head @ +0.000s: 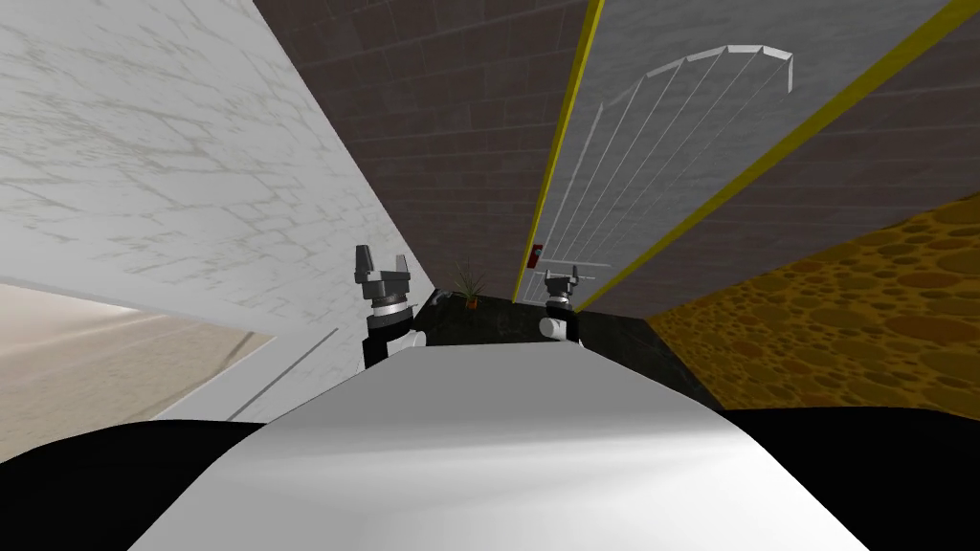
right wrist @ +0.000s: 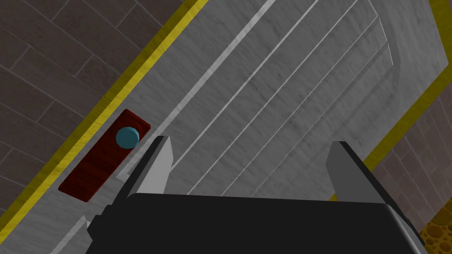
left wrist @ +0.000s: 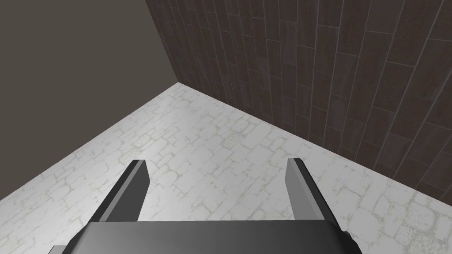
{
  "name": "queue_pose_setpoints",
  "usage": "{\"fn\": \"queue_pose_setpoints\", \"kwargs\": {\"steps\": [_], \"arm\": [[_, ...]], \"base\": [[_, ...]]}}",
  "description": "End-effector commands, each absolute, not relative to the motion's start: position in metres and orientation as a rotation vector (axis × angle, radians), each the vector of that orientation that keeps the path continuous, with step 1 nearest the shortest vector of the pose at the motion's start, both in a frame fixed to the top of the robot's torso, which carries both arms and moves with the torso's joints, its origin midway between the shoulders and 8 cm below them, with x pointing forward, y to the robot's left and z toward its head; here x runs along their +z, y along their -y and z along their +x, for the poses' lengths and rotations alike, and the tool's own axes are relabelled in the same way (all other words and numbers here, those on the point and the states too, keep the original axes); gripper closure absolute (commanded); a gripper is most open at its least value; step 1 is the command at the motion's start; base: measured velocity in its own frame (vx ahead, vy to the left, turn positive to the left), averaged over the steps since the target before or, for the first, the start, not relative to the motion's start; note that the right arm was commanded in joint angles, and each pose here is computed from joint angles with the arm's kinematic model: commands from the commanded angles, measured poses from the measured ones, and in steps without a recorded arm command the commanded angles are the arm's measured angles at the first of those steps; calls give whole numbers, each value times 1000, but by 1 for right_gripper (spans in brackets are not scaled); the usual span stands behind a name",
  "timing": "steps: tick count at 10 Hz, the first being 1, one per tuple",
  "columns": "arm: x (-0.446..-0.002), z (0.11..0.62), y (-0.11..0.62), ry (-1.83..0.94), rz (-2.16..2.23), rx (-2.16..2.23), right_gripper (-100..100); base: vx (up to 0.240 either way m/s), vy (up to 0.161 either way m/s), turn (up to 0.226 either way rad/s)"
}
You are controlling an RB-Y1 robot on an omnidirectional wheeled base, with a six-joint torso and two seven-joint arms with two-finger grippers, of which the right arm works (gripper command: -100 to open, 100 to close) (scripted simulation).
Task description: Pull the door open
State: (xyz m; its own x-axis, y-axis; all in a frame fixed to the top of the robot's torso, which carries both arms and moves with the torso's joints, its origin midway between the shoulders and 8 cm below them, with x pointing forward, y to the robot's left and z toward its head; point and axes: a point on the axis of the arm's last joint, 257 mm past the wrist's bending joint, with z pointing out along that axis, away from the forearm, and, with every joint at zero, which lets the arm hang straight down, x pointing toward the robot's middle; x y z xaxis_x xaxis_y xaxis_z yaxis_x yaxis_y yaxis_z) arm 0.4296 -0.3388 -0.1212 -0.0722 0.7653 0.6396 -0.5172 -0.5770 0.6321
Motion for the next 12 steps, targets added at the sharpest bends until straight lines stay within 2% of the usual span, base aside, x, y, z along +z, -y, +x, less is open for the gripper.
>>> {"fn": "queue_pose_setpoints", "kwargs": {"steps": [1,6,12], "arm": [[-136,439,344,-251,1344,1820,-100],[-174,457,360,-96,1507,1887,-100],[-216,472,377,85,1668,1923,-100]], "base": [[52,-91,173],[58,-88,156],[34,-80,115]]}}
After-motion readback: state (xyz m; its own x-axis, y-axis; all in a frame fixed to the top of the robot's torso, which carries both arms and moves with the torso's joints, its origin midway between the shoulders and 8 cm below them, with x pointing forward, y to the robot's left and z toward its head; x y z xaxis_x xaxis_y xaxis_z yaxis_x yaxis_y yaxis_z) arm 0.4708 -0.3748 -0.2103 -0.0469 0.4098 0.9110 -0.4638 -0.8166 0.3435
